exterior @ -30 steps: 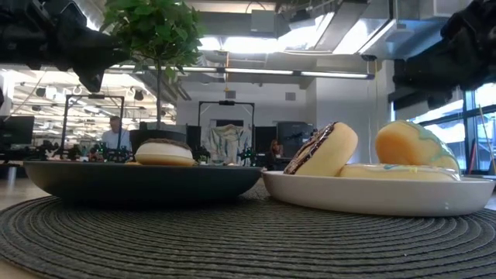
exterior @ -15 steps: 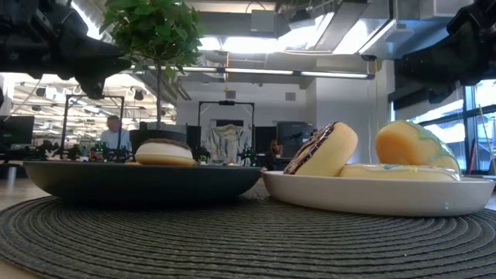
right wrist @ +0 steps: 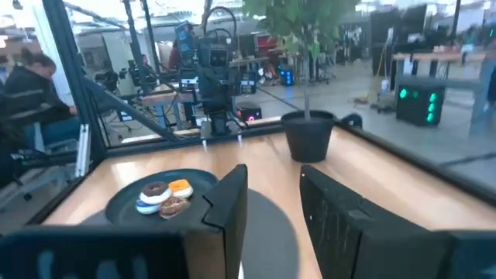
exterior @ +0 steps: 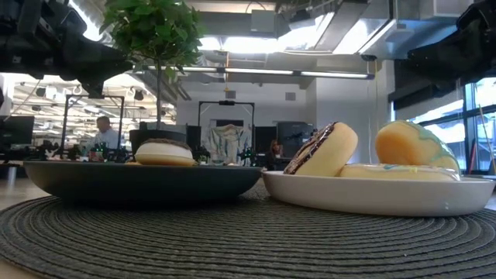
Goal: Pick & Place donuts
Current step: Return to Home Position
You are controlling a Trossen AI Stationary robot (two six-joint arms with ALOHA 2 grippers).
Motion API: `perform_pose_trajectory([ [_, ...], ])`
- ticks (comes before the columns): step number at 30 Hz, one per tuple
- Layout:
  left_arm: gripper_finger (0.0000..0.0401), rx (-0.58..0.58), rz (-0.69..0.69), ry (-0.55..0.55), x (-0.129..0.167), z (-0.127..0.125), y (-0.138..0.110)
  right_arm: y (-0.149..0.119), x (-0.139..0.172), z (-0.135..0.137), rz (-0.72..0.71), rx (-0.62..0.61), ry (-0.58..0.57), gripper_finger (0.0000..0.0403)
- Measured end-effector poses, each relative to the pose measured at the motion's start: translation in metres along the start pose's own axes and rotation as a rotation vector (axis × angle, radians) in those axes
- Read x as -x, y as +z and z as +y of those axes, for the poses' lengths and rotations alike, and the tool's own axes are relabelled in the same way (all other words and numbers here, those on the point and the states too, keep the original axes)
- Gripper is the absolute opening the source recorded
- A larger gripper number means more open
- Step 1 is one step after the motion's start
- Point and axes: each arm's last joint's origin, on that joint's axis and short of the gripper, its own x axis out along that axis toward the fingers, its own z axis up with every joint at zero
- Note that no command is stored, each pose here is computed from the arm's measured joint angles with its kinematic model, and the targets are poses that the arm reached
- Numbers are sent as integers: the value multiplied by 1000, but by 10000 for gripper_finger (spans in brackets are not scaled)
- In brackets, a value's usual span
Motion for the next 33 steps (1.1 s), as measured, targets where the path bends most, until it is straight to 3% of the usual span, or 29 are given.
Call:
perform_pose_trajectory([
  [6, 115, 8, 0, 0, 0, 0, 0, 0, 0, 1, 0, 68, 52, 122],
  [14, 116, 9, 1, -1, 0, 0, 0, 0, 0, 3, -1, 67, 96, 122],
  [17, 114, 9, 1, -1, 0, 0, 0, 0, 1, 5, 3, 45, 174, 122],
  [20, 113, 9, 1, -1, 0, 0, 0, 1, 2, 9, 6, 13, 328, 122],
  [24, 115, 9, 0, 0, 0, 0, 0, 12, 4, 14, -107, 13, 487, 122],
  [28, 114, 10, 0, 1, 0, 0, 0, 17, 6, 15, -177, 75, 541, 122],
  [33, 115, 10, 0, 1, 0, 0, 0, 14, 5, 15, -151, 87, 529, 122],
])
